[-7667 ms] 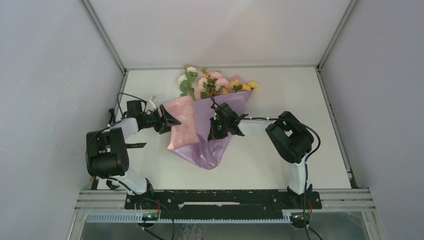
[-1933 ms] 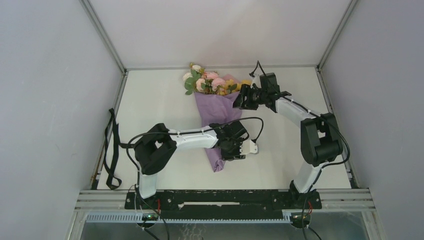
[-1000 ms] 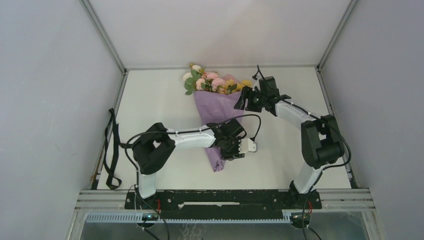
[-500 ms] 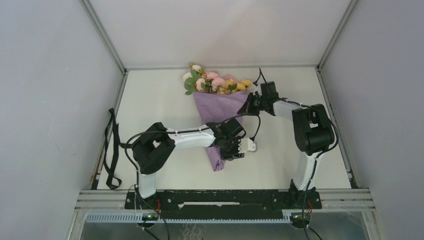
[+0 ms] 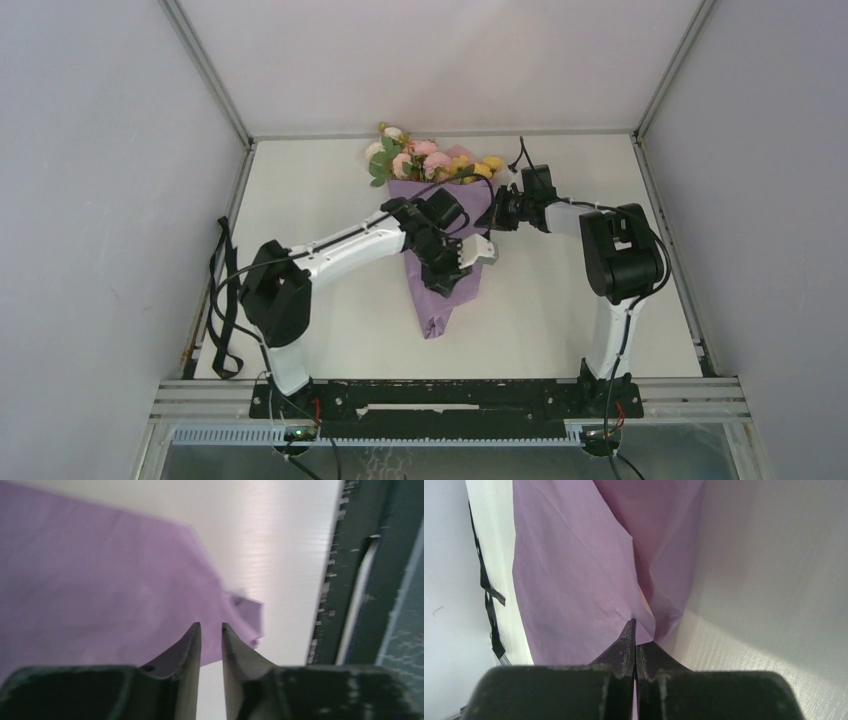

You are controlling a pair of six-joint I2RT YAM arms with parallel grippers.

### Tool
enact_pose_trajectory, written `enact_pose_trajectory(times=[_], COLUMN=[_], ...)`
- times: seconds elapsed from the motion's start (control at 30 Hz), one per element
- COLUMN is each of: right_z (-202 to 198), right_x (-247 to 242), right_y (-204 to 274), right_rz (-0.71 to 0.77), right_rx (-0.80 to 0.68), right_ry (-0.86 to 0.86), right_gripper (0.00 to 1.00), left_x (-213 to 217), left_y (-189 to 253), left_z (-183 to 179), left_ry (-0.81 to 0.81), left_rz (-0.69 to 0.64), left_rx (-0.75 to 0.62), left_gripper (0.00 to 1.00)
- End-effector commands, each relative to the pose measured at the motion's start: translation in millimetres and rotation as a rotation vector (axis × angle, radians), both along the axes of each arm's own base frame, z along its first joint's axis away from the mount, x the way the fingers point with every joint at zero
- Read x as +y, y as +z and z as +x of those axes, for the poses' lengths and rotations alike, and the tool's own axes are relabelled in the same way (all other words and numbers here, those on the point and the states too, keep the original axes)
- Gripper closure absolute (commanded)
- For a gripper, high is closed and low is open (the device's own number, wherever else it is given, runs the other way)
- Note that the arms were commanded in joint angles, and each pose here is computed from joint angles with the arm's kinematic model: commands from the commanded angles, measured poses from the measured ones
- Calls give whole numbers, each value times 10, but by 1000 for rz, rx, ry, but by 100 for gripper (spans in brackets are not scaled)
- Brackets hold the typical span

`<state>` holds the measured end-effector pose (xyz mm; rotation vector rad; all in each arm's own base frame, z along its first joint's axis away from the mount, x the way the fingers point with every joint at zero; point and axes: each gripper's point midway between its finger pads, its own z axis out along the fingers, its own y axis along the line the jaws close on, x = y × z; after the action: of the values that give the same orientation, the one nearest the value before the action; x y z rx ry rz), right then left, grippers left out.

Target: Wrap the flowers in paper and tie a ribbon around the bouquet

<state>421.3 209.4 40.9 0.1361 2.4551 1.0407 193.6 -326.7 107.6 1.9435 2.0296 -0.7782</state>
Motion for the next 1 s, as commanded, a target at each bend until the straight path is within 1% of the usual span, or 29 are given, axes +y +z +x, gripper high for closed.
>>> enact_pose_trajectory(times=[0.0,0.03,0.17,0.33,0.5,0.63,0.67,0.77,0.97], right_z=[115,115,134,170,226,284,283,266,73], right_x=[-3,-9,-24,-45,-99,-141,-143,-171,-369], right_y=[89,89,97,91,153,220,222,232,487], right_rz=[-3,-6,-13,-22,-32,-31,-35,-47,-144], right_rx=[-56,-56,-62,-64,-88,-105,-104,-101,-110], right_ry=[-17,-19,-30,-53,-77,-85,-82,-81,-87], right_gripper=[100,100,100,100,100,100,98,79,49], left_x=[207,233,264,320,486,466,460,448,447], left_y=[-301,-380,-592,-886,-1068,-1074,-1079,-1101,-1080], left_z=[178,134,-40,-383,-524,-503,-499,-511,-494], left_ry=[102,82,8,-120,-152,-151,-151,-153,-143], left_rz=[104,123,152,217,273,257,257,264,256], left_rx=[-22,-19,-36,-14,33,23,25,43,55], left_gripper=[79,81,80,79,77,77,76,75,75])
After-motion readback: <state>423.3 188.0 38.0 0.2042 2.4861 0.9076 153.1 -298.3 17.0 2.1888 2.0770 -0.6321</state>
